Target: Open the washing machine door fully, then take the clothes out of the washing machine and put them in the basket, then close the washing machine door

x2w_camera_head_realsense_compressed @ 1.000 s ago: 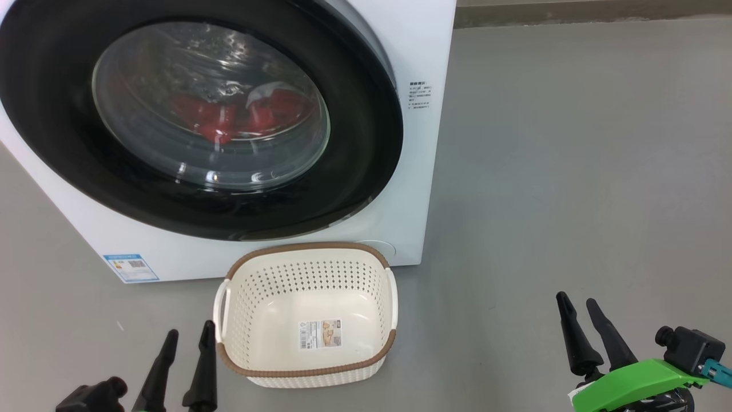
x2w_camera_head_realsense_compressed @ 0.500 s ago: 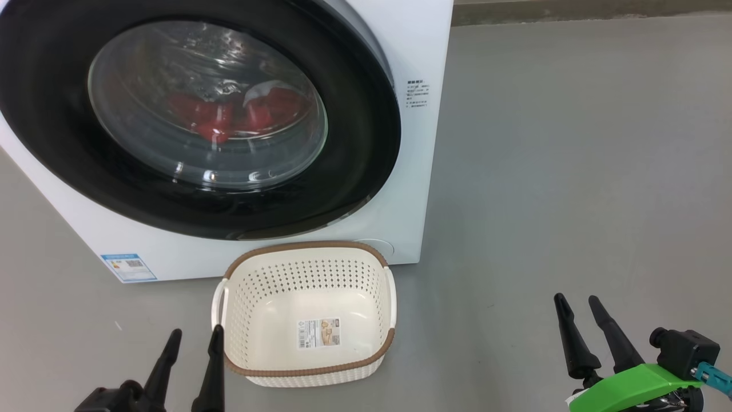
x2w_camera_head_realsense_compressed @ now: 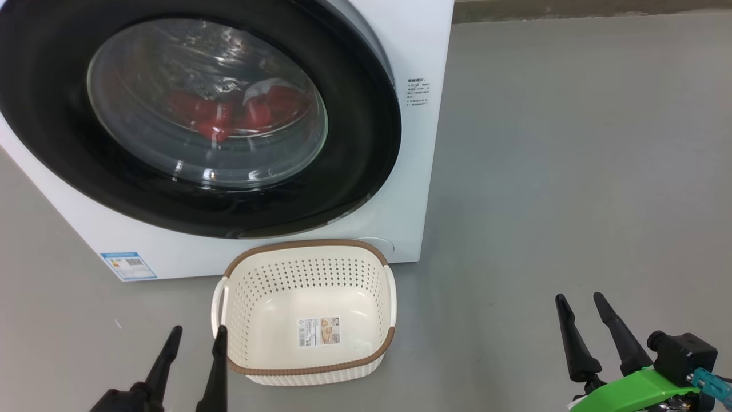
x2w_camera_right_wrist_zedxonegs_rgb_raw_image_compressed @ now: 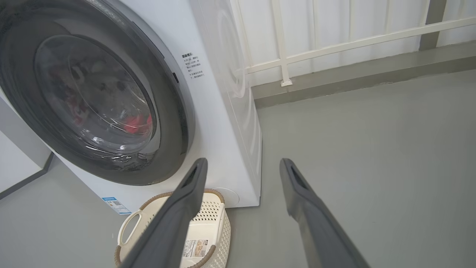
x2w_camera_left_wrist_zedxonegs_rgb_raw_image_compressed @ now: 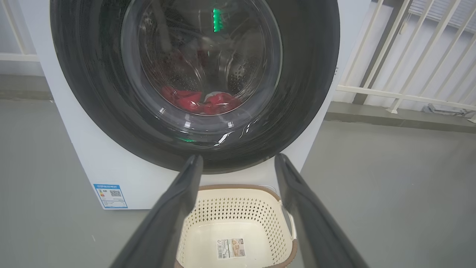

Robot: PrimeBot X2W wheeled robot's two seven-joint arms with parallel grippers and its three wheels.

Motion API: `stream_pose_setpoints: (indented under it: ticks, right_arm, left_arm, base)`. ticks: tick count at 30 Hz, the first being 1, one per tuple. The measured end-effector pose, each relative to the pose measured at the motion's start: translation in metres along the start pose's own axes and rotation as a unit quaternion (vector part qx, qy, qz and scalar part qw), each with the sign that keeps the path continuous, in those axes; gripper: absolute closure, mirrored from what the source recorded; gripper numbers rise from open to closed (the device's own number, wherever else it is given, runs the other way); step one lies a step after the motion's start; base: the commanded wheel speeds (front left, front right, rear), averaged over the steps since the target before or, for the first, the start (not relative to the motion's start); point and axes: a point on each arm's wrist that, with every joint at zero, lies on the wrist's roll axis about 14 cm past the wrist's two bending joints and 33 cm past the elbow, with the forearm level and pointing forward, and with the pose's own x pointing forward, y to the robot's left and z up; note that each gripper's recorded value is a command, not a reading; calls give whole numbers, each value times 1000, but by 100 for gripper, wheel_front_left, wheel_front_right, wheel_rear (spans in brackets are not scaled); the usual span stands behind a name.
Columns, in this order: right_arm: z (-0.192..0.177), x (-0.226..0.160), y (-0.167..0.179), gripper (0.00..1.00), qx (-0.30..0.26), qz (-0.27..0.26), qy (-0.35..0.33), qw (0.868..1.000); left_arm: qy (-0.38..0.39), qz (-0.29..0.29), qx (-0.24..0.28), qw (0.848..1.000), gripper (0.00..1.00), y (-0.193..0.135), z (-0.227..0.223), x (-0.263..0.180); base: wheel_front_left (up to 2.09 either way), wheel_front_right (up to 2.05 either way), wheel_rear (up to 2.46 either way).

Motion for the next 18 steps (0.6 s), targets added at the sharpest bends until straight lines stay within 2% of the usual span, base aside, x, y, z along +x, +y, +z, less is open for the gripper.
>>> stream_pose_setpoints:
  ticks: [10, 18]
  right_arm:
    - [-1, -4, -1, 0, -44, 4, -3, 999]
    - [3, -5, -5, 0, -45, -4, -10, 999]
  left_arm:
    - [2, -9, 39, 999, 0, -1, -4, -1]
    - [11, -9, 37, 999, 0, -1, -10, -2]
  base:
    - [0, 0, 0]
    - [0, 0, 0]
